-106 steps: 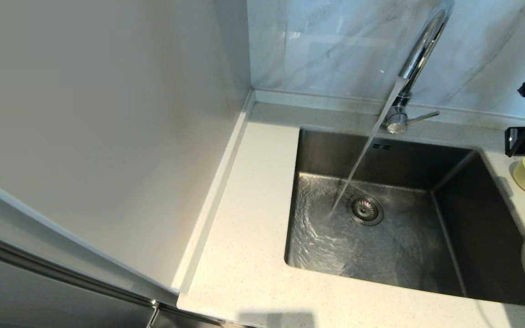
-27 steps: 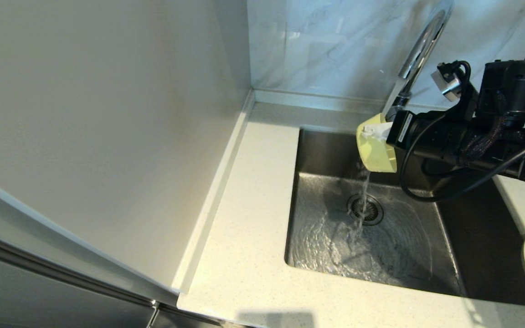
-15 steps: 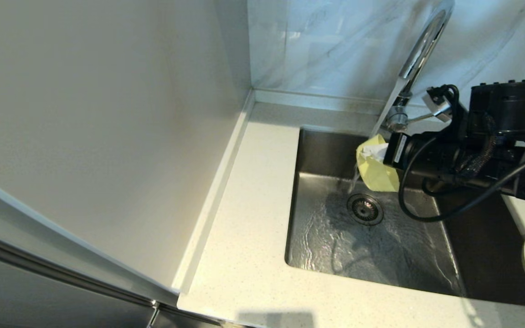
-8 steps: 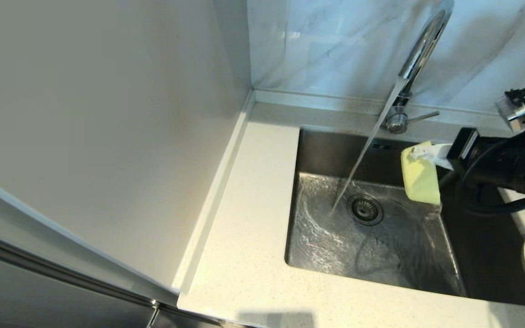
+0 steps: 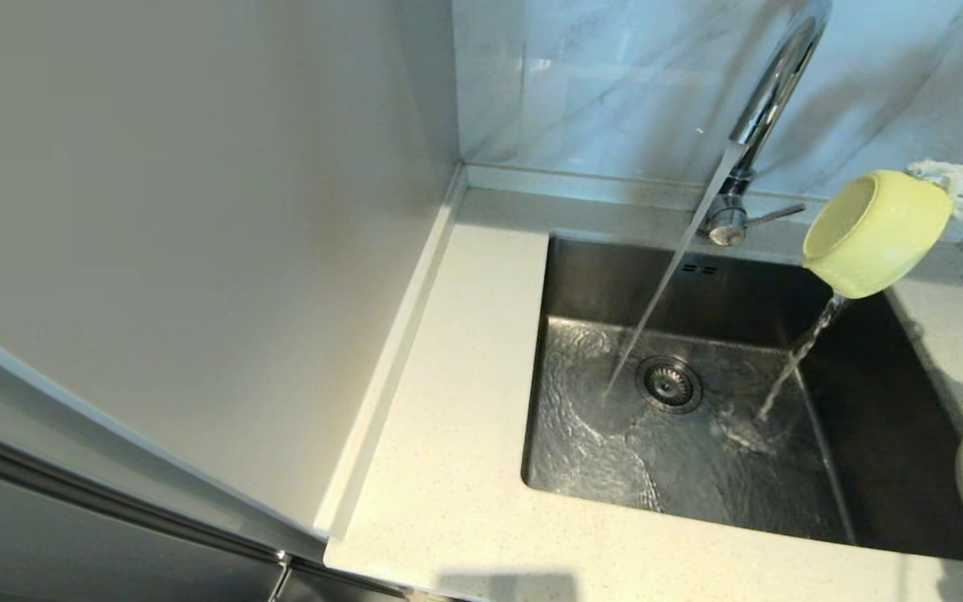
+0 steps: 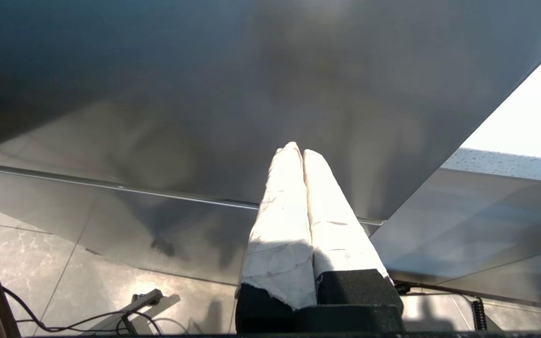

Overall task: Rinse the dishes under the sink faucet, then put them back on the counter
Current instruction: Rinse the bowl

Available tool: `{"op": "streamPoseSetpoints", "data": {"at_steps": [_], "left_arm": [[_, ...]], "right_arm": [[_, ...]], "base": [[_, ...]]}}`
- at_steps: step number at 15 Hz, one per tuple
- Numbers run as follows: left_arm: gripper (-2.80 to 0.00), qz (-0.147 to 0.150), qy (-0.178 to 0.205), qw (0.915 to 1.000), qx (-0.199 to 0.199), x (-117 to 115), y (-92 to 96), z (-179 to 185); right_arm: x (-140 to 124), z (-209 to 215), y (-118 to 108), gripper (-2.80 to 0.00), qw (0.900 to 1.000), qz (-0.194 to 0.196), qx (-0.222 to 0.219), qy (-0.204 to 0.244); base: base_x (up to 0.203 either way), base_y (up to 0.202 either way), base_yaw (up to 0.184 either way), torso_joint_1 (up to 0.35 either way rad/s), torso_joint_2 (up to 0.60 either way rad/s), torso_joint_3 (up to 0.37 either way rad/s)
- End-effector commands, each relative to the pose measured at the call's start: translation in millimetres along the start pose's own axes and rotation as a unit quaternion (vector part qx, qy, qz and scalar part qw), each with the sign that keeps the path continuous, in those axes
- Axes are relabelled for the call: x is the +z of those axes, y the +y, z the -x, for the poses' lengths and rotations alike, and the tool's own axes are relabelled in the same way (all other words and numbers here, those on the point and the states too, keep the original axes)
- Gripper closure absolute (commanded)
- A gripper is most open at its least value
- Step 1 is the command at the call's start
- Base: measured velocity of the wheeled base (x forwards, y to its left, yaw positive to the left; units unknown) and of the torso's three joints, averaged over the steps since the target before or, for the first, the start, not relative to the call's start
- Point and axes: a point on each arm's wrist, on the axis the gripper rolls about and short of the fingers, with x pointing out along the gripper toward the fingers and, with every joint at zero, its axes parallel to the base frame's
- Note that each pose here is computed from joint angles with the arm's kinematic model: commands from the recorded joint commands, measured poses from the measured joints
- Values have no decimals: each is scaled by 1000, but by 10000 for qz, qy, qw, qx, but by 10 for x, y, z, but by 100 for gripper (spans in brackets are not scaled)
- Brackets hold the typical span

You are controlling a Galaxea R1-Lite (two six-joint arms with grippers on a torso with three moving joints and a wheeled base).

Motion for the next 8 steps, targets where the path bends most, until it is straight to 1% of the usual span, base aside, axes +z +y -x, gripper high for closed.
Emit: {"op": "streamPoseSetpoints", "data": {"at_steps": [1,2,3,4,5,6,7,8], "left_arm": [[0,0,2,10000,1,0,0,0],[0,0,2,10000,1,0,0,0],[0,0,2,10000,1,0,0,0],[0,0,2,10000,1,0,0,0],[0,0,2,10000,1,0,0,0],[0,0,2,10000,1,0,0,0],[0,0,2,10000,1,0,0,0],[0,0,2,10000,1,0,0,0]], "right_arm": [[137,16,-144,0,9964,-643,539,82],[170,20,-323,0,9949,-771,624,185],[166,46,-473,0,9935,-916,615,282],[153,64,-496,0,9929,-966,602,335],[128,80,-337,0,9935,-758,744,406],[78,120,-12,0,9930,-327,1025,494],[11,170,377,0,9896,140,1317,566],[-65,236,680,0,9869,392,1455,569]], "base": [[0,0,0,0,0,0],[0,0,0,0,0,0],[0,0,0,0,0,0],[0,0,0,0,0,0],[0,0,0,0,0,0],[0,0,0,0,0,0],[0,0,0,0,0,0],[0,0,0,0,0,0]]}}
